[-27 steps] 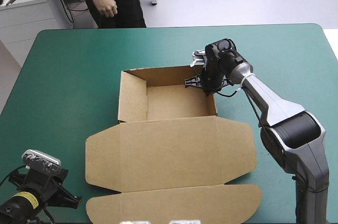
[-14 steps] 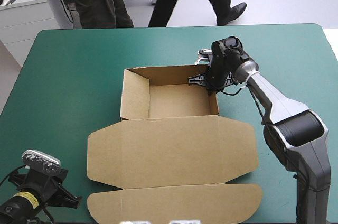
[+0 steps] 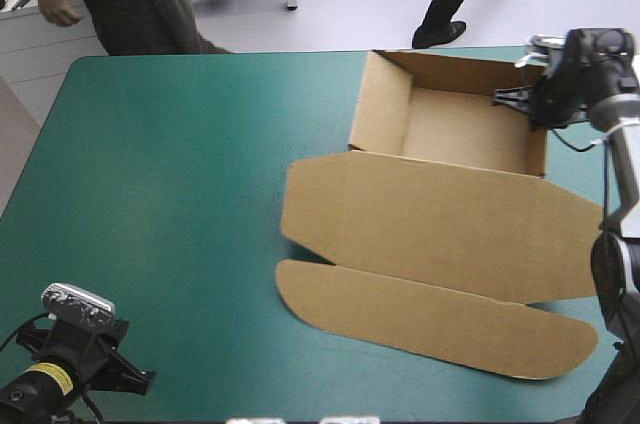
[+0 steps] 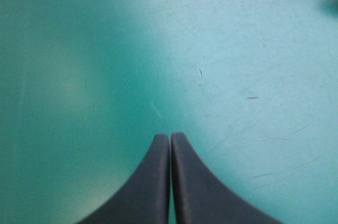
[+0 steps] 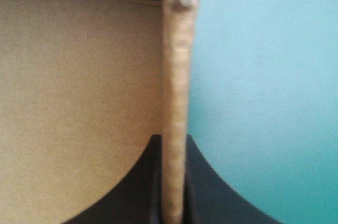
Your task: Fold the box
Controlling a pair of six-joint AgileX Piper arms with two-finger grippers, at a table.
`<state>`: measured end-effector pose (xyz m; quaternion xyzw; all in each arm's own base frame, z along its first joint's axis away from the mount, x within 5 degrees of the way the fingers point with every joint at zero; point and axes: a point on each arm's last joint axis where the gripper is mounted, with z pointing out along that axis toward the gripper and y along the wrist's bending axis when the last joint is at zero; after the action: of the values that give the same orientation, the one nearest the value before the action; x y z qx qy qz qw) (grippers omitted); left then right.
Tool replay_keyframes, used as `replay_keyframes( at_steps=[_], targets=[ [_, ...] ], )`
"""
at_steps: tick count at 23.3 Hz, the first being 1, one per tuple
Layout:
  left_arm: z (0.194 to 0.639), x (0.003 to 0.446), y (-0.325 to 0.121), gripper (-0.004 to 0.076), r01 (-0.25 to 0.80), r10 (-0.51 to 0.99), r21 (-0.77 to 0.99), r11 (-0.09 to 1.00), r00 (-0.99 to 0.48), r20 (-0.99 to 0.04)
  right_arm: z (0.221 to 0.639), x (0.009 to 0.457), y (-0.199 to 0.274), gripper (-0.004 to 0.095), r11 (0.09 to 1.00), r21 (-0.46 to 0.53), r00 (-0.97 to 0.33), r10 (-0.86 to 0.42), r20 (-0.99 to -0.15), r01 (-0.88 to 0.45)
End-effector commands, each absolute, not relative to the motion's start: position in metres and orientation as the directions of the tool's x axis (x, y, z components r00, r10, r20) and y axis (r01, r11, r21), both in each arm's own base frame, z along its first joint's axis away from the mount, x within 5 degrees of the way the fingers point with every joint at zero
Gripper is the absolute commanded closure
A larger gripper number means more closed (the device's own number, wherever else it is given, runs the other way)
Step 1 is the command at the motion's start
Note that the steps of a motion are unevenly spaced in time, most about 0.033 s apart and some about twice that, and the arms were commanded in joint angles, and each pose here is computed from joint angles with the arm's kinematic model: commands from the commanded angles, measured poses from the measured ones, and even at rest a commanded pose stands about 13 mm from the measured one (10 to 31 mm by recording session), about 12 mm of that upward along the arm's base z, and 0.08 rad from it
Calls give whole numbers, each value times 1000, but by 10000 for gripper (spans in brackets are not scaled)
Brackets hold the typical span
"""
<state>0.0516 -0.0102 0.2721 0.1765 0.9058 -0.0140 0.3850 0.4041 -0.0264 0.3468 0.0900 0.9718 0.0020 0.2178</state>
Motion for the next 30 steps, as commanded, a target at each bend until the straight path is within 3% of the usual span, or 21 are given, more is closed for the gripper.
replay_keyframes(
  at_steps=[1,7,9,13,18,21,26,30],
  targets=[
    [283,56,-12,734,329,296,112,938,-588,-753,381,376,-94,926,954,19,-829,270,-489,299],
    [283,56,-12,734,328,295,111,938,-590,-752,368,336,-207,926,834,-3,-741,488,-461,551],
    [283,56,-12,734,327,294,111,939,-590,-752,362,330,-221,926,812,-4,-727,520,-449,583],
    [283,56,-12,734,326,295,112,939,-590,-752,358,331,-227,908,831,-35,-752,484,-448,555],
    [283,56,-12,734,326,295,112,939,-590,-752,360,327,-229,623,796,-56,-729,521,-445,603],
    [283,56,-12,734,326,295,112,939,-590,-752,361,326,-228,510,796,-53,-727,521,-447,603],
    [283,56,-12,734,326,295,112,939,-590,-752,375,319,-223,486,794,-48,-712,514,-478,606],
    [283,56,-12,734,326,295,112,939,-590,-752,390,313,-213,489,773,40,-653,562,-507,634]
  ],
)
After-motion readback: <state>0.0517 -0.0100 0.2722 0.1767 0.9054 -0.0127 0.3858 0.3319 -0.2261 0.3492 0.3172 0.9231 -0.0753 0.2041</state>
